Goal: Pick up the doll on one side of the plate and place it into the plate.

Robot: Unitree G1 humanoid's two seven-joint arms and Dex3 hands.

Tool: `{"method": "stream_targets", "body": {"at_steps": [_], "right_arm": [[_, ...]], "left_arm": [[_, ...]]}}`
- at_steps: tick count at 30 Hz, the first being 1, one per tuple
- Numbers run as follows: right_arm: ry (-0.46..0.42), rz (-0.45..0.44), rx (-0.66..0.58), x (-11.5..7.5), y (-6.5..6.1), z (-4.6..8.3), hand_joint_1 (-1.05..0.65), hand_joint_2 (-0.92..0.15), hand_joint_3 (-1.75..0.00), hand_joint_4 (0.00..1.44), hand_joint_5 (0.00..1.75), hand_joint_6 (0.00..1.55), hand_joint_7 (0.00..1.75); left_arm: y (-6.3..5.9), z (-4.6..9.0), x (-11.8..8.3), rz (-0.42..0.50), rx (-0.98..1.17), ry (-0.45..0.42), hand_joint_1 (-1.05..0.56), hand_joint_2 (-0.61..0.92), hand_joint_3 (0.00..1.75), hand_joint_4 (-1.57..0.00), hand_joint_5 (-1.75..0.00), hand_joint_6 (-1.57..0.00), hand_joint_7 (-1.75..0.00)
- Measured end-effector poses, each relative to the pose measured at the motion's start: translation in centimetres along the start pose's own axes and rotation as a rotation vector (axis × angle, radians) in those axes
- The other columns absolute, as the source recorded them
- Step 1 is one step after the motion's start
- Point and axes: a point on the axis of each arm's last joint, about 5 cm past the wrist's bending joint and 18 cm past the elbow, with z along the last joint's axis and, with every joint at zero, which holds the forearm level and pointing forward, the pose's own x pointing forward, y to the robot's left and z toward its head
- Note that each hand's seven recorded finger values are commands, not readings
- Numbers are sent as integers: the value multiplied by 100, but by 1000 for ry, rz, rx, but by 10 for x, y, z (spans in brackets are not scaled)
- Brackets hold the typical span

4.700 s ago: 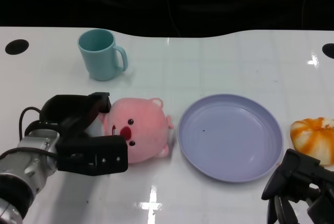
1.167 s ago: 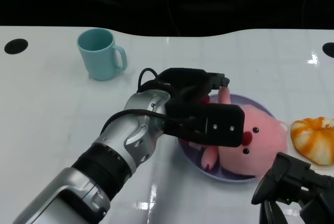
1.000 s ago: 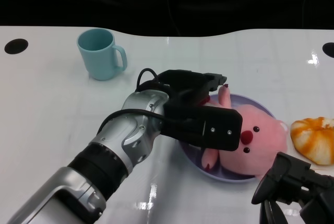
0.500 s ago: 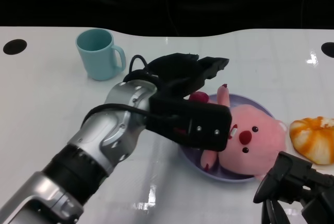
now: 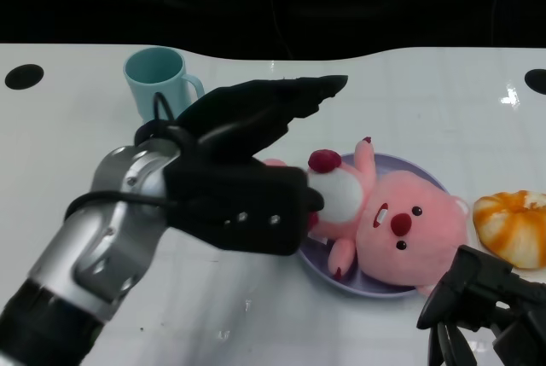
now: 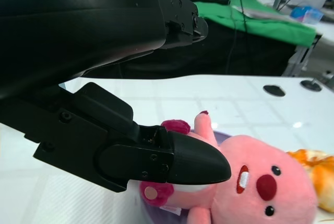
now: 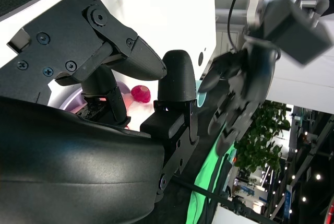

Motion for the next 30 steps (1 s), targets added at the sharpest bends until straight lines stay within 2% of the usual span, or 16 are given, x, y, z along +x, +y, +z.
{"method": "stream_targets", "body": {"at_steps": [5, 10, 13, 14, 19, 24, 25, 26, 27, 28, 29, 30], "right_arm": [[2, 0, 1, 0, -1, 0, -22, -45, -138, 68, 175, 61, 149], [13, 0, 10, 0, -1, -1, -21, -44, -138, 67, 175, 60, 149], [14, -1, 9, 0, -1, -1, -22, -44, -139, 68, 175, 60, 150], [14, -1, 9, 1, -1, -1, -22, -44, -139, 68, 175, 60, 150], [12, 0, 8, 1, -1, -1, -22, -44, -139, 68, 175, 60, 150], [15, 2, 6, 1, -1, -2, -23, -43, -139, 68, 175, 60, 151], [16, 3, 6, 1, -1, -2, -23, -43, -139, 68, 175, 60, 151], [16, 3, 5, 1, -1, -2, -23, -44, -139, 68, 175, 60, 151], [15, 4, 4, 1, -1, -2, -23, -44, -139, 68, 175, 61, 151], [16, 4, 4, 1, -1, -2, -23, -44, -139, 68, 175, 61, 151], [15, 4, 4, 1, -1, -2, -23, -43, -139, 68, 175, 60, 151], [15, 5, 4, 1, -1, -2, -23, -43, -139, 68, 175, 60, 151]], "left_arm": [[-5, -12, -20, 68, -92, -35, -88, 92, 26, -24, -19, -21, -9], [-12, -22, -39, 166, -182, -98, -76, 92, 25, -34, -29, -31, -12], [-16, -27, -50, 213, -245, -126, -62, 92, 21, -24, -66, -40, -11], [-17, -29, -53, 224, -266, -126, -59, 92, 20, -23, -72, -42, -11], [-26, -36, -68, 303, -461, -142, -42, 92, 14, -28, -86, -56, -16], [-42, -38, -83, 389, -692, -153, -25, 91, 15, -46, -97, -74, -25], [-45, -38, -86, 405, -730, -155, -23, 85, 27, -49, -98, -76, -27], [-48, -37, -88, 418, -763, -152, -18, 63, 73, -52, -104, -77, -35], [-50, -36, -90, 433, -802, -147, -15, 51, 97, -53, -107, -76, -42], [-53, -35, -92, 440, -835, -141, -12, 43, 115, -54, -111, -74, -52], [-55, -33, -94, 447, -868, -135, -9, 38, 128, -55, -118, -70, -69], [-57, -31, -95, 452, -893, -127, -7, 38, 133, -56, -123, -68, -82]]}}
